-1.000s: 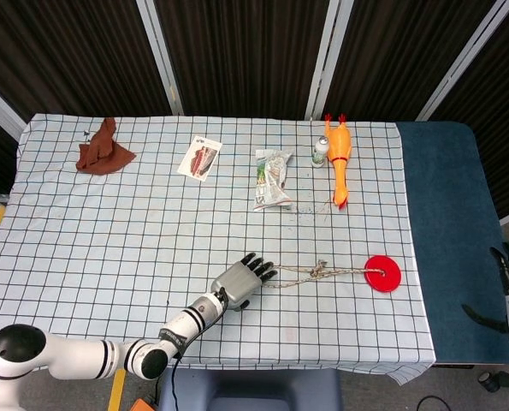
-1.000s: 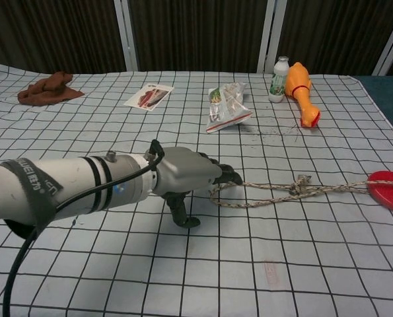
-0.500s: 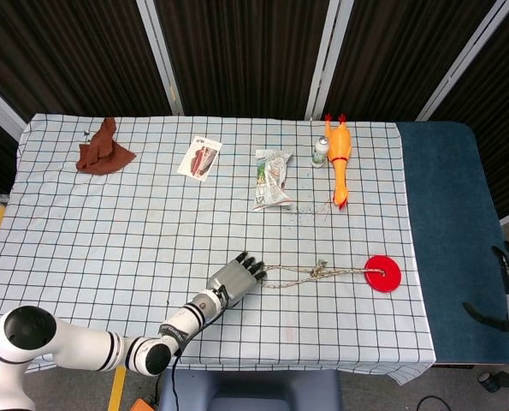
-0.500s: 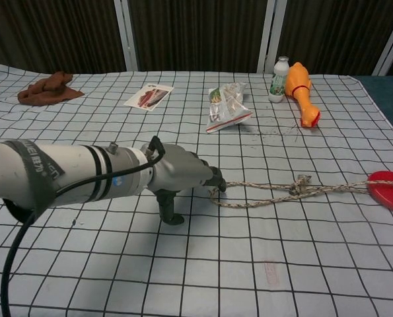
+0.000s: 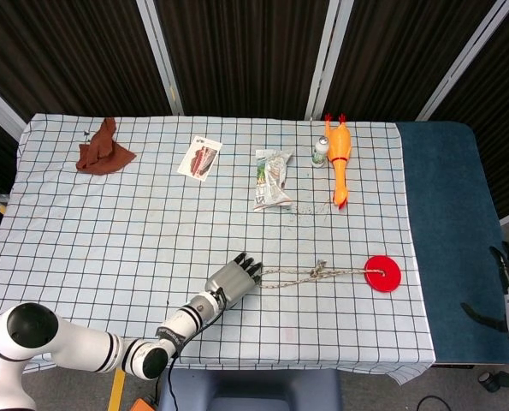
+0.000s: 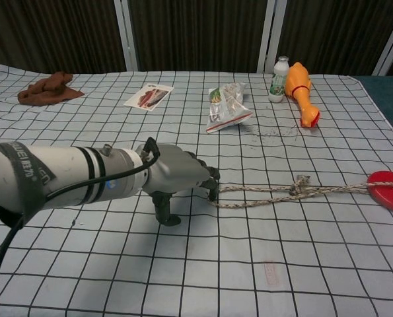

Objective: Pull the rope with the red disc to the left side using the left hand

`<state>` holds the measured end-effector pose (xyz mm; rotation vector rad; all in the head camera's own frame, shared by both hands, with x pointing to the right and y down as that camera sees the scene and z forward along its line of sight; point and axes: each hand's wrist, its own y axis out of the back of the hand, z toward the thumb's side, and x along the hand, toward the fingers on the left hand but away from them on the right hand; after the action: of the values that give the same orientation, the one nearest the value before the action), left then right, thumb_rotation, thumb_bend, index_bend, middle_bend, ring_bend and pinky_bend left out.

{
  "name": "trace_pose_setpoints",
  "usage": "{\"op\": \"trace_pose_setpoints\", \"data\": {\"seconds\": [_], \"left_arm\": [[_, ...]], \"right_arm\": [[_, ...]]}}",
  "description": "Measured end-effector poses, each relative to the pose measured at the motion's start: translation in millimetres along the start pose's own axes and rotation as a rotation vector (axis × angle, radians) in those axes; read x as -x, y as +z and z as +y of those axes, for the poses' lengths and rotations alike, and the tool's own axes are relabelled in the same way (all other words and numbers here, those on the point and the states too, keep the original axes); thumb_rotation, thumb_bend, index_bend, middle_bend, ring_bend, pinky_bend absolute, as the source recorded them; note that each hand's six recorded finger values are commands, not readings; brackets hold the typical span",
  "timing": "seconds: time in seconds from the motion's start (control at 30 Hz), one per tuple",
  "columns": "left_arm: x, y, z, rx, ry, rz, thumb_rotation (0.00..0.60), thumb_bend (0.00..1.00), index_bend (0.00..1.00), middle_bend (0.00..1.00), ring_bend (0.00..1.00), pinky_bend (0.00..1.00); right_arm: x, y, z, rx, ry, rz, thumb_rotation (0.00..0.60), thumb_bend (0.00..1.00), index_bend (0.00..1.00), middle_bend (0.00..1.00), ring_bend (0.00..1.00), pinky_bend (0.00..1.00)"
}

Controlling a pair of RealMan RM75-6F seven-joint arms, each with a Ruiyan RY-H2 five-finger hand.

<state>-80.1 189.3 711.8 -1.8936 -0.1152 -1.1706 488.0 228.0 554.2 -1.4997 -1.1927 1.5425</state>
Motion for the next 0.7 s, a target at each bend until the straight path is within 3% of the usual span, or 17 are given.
{"op": "trace_pose_setpoints", "data": {"seconds": [0.4,0.7], "left_arm": [[0.5,1.7,-1.7,0.002,0.011,-0.01,0.6,0.38,0.52,0.0,0.0,0.0],[1.8,0.9,2.7,0.008,0.037,-0.015,0.6,0.41,0.55,0.0,0.0,0.0]], "right_arm": [[2.9,3.7,-1.3,-0.005,0.006,0.006,0.6,0.25,0.0,0.0,0.0,0.0],[4.9,5.0,-3.9,-0.01,0.018,0.004,0.6,0.25,0.0,0.0,0.0,0.0]]}}
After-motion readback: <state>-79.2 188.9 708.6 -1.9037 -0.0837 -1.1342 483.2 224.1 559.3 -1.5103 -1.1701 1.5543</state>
